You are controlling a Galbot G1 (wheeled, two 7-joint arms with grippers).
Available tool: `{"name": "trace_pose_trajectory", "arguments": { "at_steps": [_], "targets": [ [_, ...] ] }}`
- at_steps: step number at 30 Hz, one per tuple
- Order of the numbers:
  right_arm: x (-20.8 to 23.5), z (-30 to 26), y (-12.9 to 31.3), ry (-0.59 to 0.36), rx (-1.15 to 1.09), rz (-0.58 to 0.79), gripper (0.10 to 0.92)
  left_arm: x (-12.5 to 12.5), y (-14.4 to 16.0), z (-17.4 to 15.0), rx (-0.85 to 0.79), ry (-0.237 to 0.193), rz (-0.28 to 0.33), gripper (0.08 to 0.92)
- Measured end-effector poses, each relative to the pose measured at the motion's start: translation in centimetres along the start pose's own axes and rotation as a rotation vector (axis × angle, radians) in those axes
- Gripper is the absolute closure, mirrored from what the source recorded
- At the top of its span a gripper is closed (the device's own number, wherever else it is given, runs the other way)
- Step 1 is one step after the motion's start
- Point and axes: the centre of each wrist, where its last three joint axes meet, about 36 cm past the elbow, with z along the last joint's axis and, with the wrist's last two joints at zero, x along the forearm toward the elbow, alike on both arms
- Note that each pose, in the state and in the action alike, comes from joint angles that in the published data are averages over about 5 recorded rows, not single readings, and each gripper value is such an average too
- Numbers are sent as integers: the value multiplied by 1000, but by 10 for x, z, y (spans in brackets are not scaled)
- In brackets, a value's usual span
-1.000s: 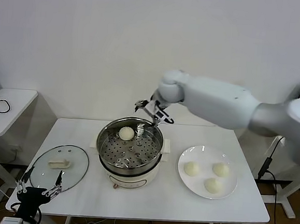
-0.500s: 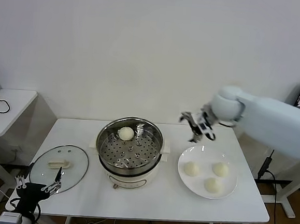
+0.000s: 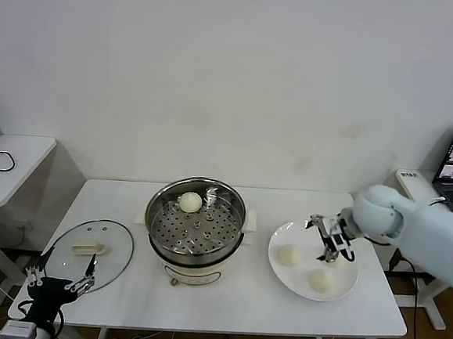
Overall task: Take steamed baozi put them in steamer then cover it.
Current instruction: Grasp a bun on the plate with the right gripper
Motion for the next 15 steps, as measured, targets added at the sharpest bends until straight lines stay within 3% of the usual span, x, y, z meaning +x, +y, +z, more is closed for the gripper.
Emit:
{"name": "trace_pose_trajectory", "arguments": {
  "at_steps": [15],
  "targets": [
    [-66, -9, -14, -25, -47, -27, 200, 0, 4, 3, -3, 13, -14, 177]
  ]
}}
